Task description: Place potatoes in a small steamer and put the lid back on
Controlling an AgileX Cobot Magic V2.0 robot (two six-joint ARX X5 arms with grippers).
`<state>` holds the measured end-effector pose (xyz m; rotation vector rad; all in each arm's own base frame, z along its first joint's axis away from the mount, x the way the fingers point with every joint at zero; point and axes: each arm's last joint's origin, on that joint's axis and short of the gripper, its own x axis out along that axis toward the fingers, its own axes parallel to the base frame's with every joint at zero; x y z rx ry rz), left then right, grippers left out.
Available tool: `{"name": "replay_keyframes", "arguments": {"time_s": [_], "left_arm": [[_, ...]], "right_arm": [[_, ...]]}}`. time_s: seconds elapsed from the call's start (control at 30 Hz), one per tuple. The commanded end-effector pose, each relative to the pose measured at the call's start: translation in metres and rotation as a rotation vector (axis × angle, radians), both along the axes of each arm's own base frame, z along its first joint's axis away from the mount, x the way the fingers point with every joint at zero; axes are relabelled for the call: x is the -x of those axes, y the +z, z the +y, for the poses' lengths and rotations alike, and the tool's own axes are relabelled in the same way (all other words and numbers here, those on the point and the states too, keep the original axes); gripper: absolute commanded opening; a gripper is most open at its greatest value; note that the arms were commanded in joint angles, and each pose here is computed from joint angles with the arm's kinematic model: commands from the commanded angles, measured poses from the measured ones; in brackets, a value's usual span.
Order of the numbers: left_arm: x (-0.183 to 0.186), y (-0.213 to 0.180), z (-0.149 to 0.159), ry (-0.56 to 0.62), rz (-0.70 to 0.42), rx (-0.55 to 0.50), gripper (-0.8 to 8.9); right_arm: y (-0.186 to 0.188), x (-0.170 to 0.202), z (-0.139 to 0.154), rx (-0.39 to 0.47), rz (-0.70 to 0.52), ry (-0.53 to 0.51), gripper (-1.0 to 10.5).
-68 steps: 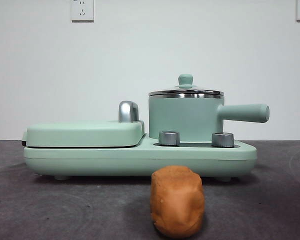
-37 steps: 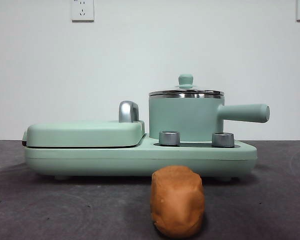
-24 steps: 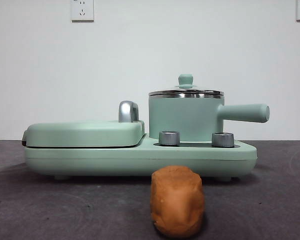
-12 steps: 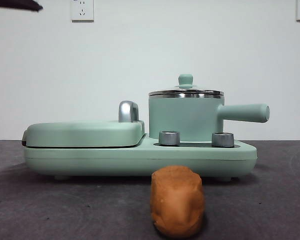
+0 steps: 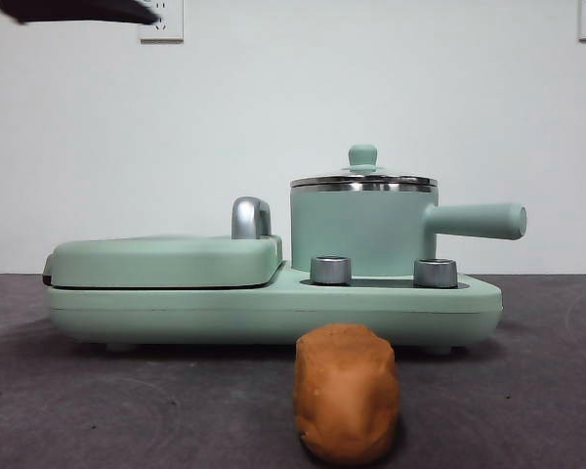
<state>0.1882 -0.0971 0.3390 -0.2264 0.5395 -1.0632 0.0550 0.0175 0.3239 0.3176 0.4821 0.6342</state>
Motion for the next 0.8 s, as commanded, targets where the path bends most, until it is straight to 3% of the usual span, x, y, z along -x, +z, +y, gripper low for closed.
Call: {"name": "replay_keyframes", "arguments": {"time_s": [0.03, 0.2, 0.47, 0.8], "left_arm": [[-0.026, 0.01, -0.016, -0.014, -0.019, -0.023, 4.77], [-0.077, 0.028, -0.051, 0.001, 0.027, -0.09, 4.77], [-0.148, 0.036, -0.116, 0.058, 0.041, -0.334, 4.72], [-0.192, 0.01, -0.182, 0.116, -0.118, -0.499, 4.68]], "right_arm": [[0.004, 0.0, 0.0, 0.006, -0.019, 0.006, 4.4], [0.005, 0.0, 0.0, 0.008, -0.031, 0.007, 4.4], [0.005, -0.001, 0.0, 0.011, -0.038, 0.008, 4.4], [0.005, -0.001, 0.0, 0.013, -0.04, 0.009, 4.4]]}}
